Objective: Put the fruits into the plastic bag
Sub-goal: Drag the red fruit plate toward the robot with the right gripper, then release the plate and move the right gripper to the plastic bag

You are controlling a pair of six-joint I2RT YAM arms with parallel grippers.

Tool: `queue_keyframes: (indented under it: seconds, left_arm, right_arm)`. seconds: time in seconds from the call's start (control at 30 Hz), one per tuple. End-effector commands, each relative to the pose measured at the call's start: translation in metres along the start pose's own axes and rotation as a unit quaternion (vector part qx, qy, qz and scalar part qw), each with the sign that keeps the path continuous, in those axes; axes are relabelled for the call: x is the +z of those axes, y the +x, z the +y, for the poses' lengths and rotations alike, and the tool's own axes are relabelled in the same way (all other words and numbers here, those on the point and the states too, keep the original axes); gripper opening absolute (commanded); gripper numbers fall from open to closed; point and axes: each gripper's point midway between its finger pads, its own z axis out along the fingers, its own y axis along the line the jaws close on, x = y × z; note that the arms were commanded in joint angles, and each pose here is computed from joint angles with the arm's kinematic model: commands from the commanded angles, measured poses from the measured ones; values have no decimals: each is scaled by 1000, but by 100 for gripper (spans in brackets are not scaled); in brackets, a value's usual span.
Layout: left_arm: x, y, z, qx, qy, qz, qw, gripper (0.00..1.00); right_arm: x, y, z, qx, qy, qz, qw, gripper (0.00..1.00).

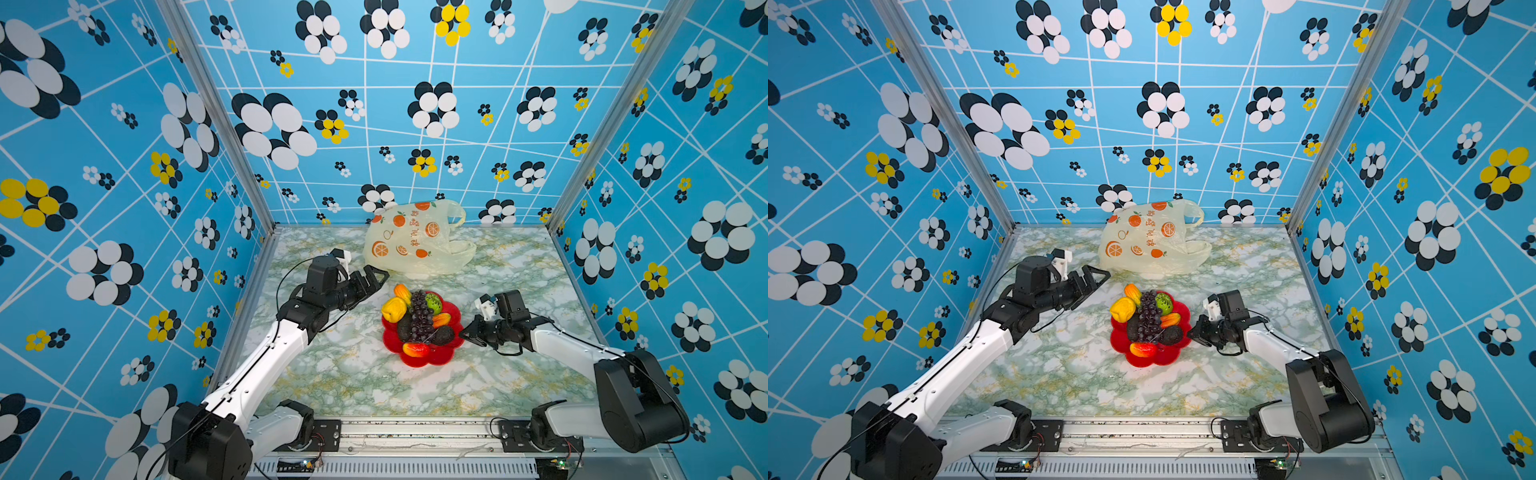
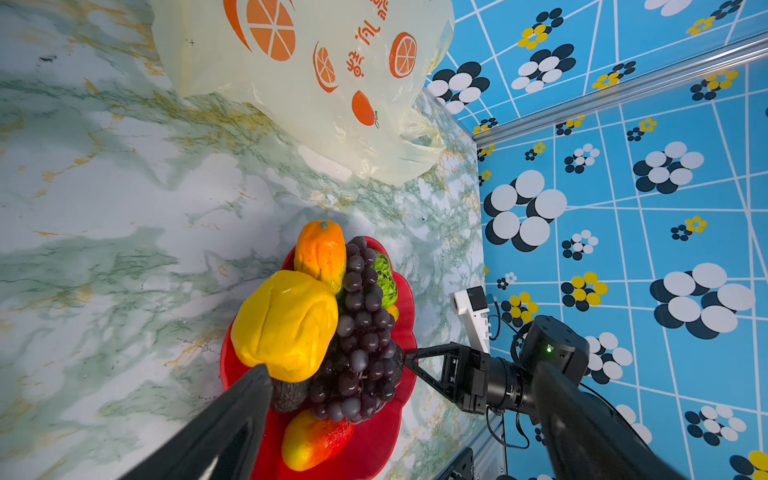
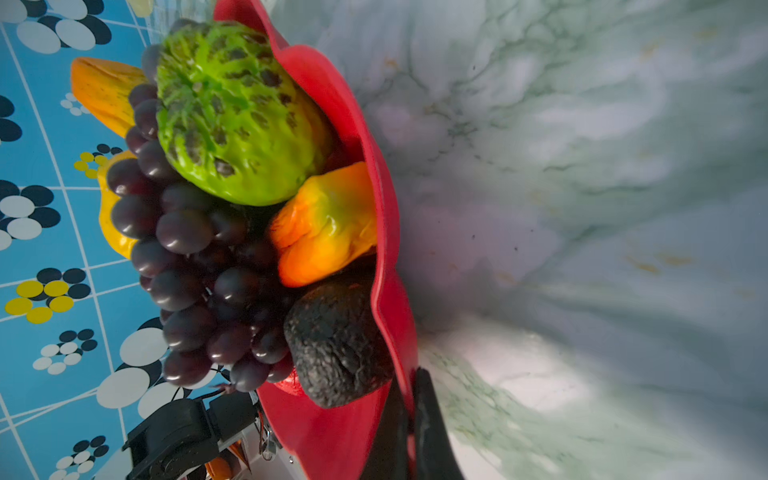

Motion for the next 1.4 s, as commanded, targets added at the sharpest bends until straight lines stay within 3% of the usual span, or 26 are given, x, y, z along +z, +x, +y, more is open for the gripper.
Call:
queue_keyframes:
  seconds: [0.0, 0.5, 0.6, 0.87, 1.1, 1.27, 1.37]
  left_arm:
    - [-4, 0, 2, -2, 1, -5, 1000, 99]
    - [-7, 8, 9, -12, 1, -6, 1000, 99]
    - [-6, 8, 9, -12, 1, -4, 1000, 99]
    - [-9, 5, 9, -4, -2, -6, 1000, 99]
    - [-12, 0, 16, -8, 1, -8, 1000, 99]
    - [-16, -2, 20, -12, 1, -5, 1000, 99]
    - [-24, -3, 21, -8, -2, -9, 1000, 99]
  right_arm:
    - [-3, 18, 6, -10, -19, 25, 999, 0]
    - [-12, 41, -1, -48, 1, 52, 997, 2]
    - [-13, 37, -1, -44, 4, 45, 998, 29]
    - [-34, 15, 15, -63, 19, -9, 998, 57]
    - [-63, -41, 30, -45, 50, -103, 992, 64]
    - [-74, -118, 33, 12, 41, -182, 982, 68]
    - [-68, -167, 35, 31, 33, -197, 979, 74]
